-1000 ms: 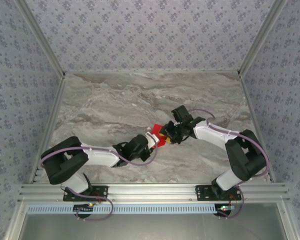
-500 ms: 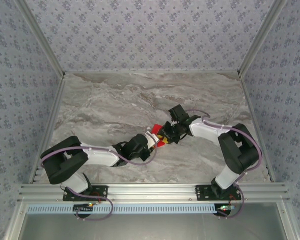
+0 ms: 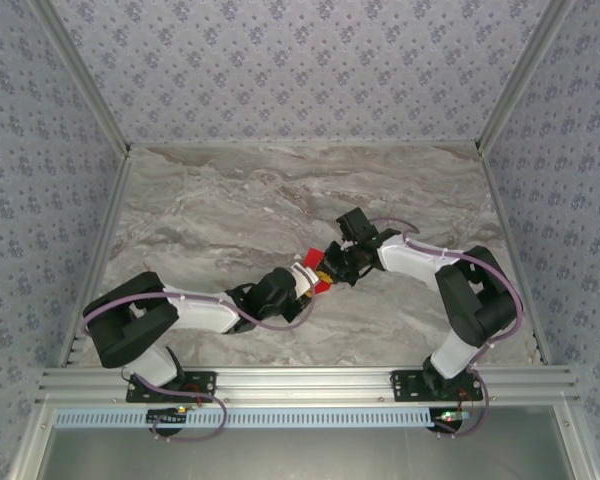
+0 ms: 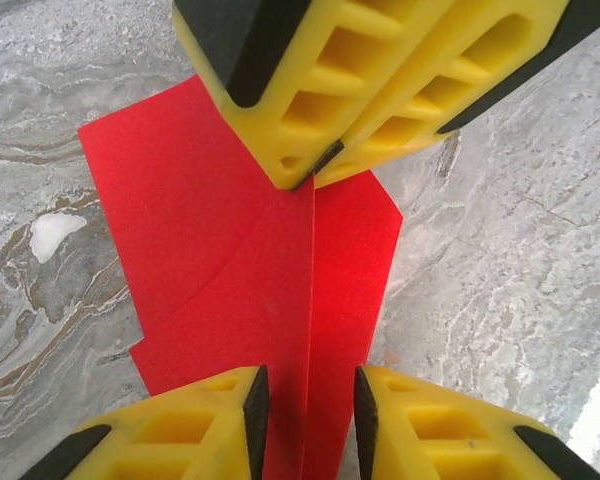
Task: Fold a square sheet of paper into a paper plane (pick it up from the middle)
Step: Fourth fold the wing at the center of the table.
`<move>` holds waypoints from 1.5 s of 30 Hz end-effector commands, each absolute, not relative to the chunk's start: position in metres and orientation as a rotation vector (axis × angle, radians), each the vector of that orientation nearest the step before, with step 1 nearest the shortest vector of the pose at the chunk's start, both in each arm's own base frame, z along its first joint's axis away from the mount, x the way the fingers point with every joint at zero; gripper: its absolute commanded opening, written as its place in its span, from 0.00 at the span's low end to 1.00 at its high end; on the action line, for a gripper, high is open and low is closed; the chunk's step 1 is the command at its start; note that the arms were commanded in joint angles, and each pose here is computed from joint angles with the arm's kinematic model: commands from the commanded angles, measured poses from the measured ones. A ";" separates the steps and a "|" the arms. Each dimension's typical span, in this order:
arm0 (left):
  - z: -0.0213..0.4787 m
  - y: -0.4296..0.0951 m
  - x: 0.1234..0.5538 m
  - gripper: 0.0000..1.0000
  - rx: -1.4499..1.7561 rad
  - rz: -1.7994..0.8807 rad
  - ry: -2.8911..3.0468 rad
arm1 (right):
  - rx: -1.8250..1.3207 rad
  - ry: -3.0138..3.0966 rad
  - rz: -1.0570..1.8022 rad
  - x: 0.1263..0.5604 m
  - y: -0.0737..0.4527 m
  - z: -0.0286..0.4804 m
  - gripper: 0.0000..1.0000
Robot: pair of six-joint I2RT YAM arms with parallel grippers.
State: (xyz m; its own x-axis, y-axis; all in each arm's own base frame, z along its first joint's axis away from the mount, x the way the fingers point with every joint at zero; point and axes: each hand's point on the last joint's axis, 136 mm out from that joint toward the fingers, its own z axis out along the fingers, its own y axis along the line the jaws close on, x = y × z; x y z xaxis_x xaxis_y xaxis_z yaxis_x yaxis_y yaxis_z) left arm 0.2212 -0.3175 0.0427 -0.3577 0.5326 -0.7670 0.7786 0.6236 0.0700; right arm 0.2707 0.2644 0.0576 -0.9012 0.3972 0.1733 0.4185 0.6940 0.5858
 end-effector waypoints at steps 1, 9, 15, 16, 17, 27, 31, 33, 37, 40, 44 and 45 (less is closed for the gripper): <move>0.046 -0.324 0.226 0.28 1.029 -0.407 2.031 | -0.678 -2.851 -1.003 0.269 0.266 0.065 0.11; 0.045 -0.326 0.225 0.10 1.032 -0.422 2.040 | -0.672 -2.870 -1.019 0.271 0.260 0.072 0.33; 0.048 -0.326 0.219 0.07 0.966 -0.520 2.115 | -0.628 -2.941 -1.037 0.274 0.242 0.078 0.56; 0.048 -0.325 0.219 0.07 0.947 -0.533 2.132 | -0.605 -2.960 -1.057 0.275 0.240 0.079 0.57; 0.049 -0.324 0.218 0.07 0.928 -0.549 2.151 | -0.581 -2.989 -1.074 0.276 0.237 0.082 0.59; 0.062 -0.318 0.228 0.04 0.588 -0.877 2.345 | -0.229 -3.165 -1.252 0.270 0.232 0.091 0.60; 0.062 -0.315 0.234 0.03 0.447 -0.984 2.377 | -0.153 -3.145 -1.331 0.266 0.243 0.088 0.57; 0.062 -0.314 0.237 0.03 0.378 -1.043 2.383 | -0.119 -3.149 -1.331 0.262 0.249 0.086 0.56; 0.064 -0.313 0.240 0.03 0.289 -1.140 2.386 | -0.136 -3.150 -1.322 0.264 0.257 0.080 0.54; 0.063 -0.314 0.240 0.04 0.256 -1.173 2.411 | -0.160 -3.137 -1.327 0.268 0.266 0.075 0.52; 0.063 -0.317 0.238 0.05 0.243 -1.229 2.435 | -0.217 -3.128 -1.332 0.276 0.271 0.068 0.51; 0.062 -0.317 0.238 0.05 0.239 -1.235 2.446 | -0.230 -3.128 -1.334 0.278 0.272 0.067 0.51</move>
State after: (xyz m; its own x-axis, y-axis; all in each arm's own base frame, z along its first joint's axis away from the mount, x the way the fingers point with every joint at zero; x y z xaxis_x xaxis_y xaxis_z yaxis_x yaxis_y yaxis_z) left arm 0.2397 -0.3093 0.0564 -0.8890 -0.0176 -0.4576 0.3401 0.6437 -0.6855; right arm 0.2629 0.2636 0.0595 -0.9685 0.1863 -0.1649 0.0167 0.7099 0.7041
